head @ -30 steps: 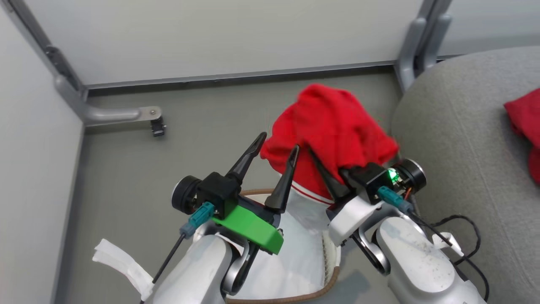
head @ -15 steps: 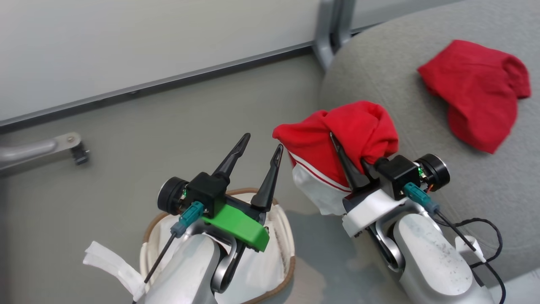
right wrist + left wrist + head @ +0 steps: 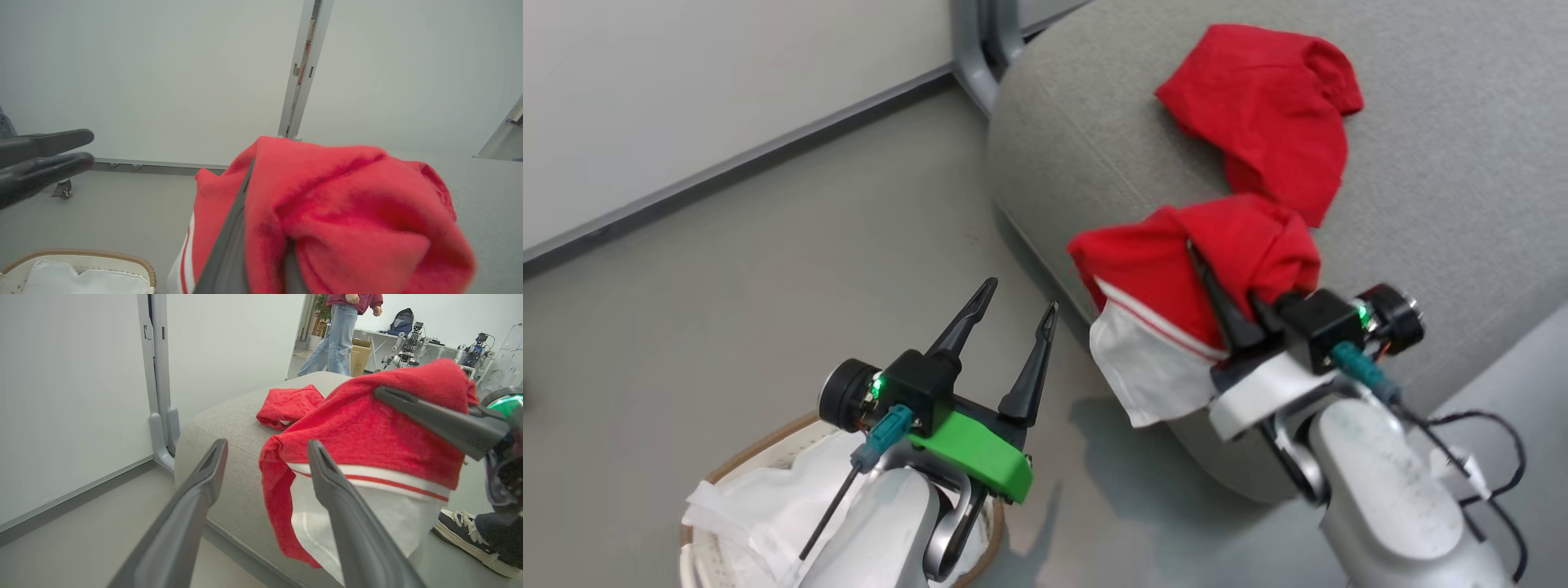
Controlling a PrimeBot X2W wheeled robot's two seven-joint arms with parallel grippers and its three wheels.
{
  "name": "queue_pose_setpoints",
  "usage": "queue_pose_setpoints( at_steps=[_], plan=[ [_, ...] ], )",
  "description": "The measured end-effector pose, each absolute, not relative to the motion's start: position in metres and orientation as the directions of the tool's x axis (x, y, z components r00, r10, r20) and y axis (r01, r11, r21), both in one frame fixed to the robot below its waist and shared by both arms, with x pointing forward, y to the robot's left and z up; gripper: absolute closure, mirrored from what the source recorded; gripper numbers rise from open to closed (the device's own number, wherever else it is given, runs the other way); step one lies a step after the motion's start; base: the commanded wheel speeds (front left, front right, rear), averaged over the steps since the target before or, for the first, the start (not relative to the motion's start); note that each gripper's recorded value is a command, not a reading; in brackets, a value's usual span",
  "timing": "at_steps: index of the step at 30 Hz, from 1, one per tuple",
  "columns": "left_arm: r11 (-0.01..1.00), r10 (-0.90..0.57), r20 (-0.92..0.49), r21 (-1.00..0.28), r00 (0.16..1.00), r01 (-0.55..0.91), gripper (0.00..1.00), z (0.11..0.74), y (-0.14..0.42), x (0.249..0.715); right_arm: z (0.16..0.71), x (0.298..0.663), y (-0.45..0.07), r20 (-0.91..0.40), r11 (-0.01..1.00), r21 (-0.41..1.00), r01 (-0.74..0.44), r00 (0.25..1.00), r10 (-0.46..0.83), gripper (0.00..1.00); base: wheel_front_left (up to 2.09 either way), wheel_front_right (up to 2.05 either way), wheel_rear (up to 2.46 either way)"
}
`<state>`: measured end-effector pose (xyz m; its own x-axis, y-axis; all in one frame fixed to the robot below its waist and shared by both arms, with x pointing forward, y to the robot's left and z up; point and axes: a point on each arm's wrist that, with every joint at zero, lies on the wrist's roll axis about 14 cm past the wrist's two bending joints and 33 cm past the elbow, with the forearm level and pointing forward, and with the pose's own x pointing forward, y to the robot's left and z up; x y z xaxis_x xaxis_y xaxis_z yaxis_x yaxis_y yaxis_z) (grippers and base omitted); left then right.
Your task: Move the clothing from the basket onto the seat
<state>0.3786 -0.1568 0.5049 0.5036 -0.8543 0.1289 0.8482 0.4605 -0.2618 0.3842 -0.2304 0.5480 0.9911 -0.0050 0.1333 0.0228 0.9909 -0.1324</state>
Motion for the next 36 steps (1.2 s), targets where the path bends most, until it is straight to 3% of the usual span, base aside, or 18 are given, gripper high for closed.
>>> queue_pose_setpoints(
  at_steps=[11,23,29,36],
  plan=[
    [0.442,-0.878,0.036,-0.32,0.477,0.838,0.0,0.453,-0.166,0.385,0.625,0.427,-0.32,0.234,0.891,-0.427,0.155,0.97,-0.057,1.0,0.0,0.0,0.0],
    [0.486,-0.86,-0.012,-0.325,0.511,0.811,0.0,0.411,-0.146,0.421,0.69,0.497,-0.388,0.315,0.775,-0.56,0.294,0.94,-0.13,1.0,0.0,0.0,0.0],
    [0.52,-0.838,-0.017,-0.329,0.545,0.788,0.0,0.397,-0.134,0.442,0.666,0.513,-0.442,0.266,0.744,-0.544,0.388,0.921,-0.286,1.0,0.0,0.0,0.0],
    [0.584,-0.796,-0.063,-0.342,0.602,0.736,0.0,0.373,-0.107,0.458,0.568,0.518,-0.475,0.081,0.774,-0.465,0.43,0.891,-0.447,1.0,0.0,0.0,0.0]
  ],
)
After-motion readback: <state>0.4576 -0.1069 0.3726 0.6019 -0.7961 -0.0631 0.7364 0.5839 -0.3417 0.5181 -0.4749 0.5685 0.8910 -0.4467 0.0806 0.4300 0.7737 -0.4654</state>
